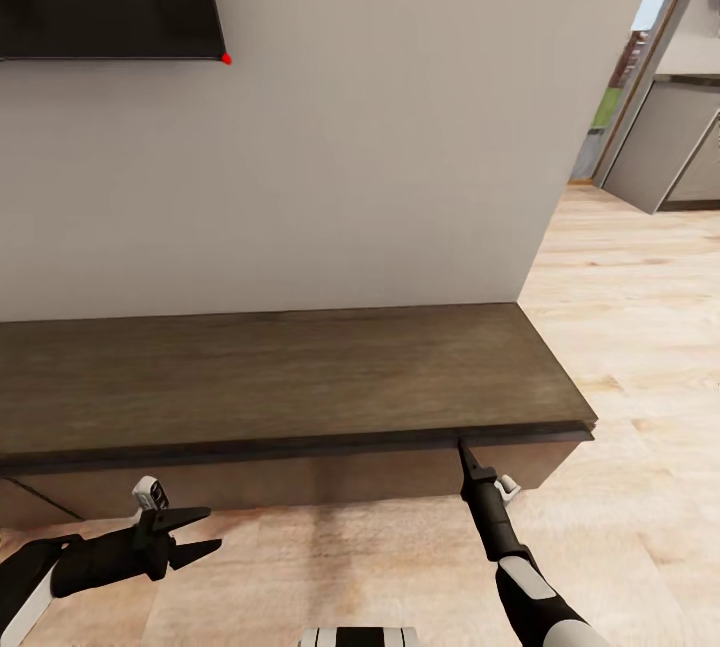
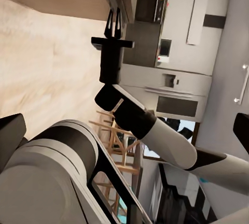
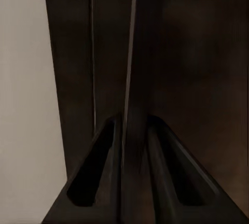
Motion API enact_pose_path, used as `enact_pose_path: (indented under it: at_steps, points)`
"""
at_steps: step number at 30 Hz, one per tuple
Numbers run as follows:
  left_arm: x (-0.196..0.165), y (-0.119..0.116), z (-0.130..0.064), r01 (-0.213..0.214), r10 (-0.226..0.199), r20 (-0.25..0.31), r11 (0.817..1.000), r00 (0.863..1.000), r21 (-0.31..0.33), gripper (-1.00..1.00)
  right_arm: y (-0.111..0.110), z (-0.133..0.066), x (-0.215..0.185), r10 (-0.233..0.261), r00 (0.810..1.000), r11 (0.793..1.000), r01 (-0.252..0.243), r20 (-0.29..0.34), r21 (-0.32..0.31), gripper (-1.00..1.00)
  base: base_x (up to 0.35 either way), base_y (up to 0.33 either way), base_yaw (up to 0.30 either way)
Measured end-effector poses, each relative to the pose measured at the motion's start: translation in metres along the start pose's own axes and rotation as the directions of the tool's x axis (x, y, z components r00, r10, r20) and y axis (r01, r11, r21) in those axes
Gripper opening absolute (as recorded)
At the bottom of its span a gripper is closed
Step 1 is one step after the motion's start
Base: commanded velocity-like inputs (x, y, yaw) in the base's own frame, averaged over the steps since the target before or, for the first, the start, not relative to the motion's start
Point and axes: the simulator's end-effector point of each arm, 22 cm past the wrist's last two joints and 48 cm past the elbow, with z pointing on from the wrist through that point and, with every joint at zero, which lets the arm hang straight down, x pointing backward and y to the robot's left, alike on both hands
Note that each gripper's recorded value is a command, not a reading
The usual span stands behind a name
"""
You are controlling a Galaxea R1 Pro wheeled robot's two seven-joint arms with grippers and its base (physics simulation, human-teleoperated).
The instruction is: Place each of the two pumpkins and all three candles from the living room inside a cabinet in the living room (use any cabinet), then make sure every cabinet is closed, and position the cauldron so it is next to a table in the living room.
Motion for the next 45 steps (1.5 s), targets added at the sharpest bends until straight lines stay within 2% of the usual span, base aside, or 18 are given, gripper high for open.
enact_pose_path:
  at_steps: [45]
  points:
    - [0.0, 0.0, 0.0, 0.0, 0.0, 0.002, 1.0, 1.0, 0.002, 1.0, -0.001, -0.001, -0.013, 0.015, 0.999, 1.0, -0.015, 0.047, 0.001, -1.0, -0.228, 0.0, 0.0]
